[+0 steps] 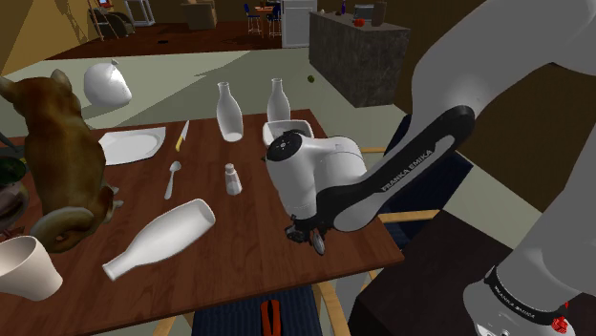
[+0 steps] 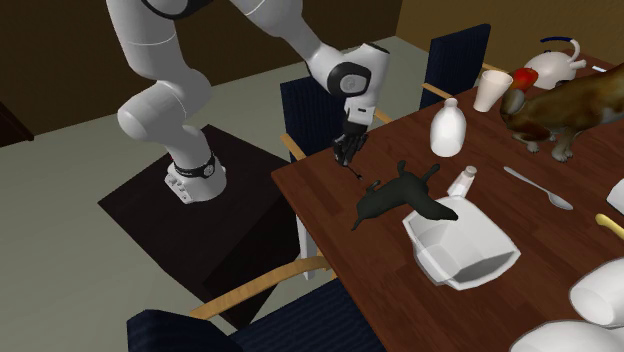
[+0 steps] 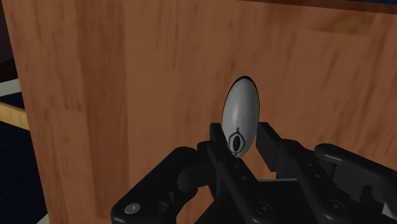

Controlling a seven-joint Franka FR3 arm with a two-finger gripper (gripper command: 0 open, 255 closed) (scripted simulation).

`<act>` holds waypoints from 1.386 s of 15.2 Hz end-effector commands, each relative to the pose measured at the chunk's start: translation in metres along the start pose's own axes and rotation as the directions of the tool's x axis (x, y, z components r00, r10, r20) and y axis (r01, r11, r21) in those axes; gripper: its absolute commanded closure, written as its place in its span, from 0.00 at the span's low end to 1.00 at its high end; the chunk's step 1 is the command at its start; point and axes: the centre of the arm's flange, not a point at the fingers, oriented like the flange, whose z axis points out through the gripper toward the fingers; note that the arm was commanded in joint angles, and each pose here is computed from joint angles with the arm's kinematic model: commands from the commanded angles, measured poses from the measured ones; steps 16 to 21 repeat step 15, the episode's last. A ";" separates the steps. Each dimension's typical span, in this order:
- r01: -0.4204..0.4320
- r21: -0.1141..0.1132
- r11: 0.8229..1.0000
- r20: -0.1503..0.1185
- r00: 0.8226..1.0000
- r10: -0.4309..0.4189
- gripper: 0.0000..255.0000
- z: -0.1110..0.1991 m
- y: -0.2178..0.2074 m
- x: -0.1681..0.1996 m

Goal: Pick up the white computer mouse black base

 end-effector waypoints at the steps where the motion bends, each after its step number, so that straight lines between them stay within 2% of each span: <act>1: 0.000 0.000 1.000 0.000 1.000 0.000 1.00 -0.010 0.002 0.000; 13: 0.000 0.000 1.000 0.000 1.000 0.000 1.00 -0.071 0.018 0.004; 21: 0.000 0.000 1.000 0.000 1.000 0.000 1.00 -0.072 0.018 0.004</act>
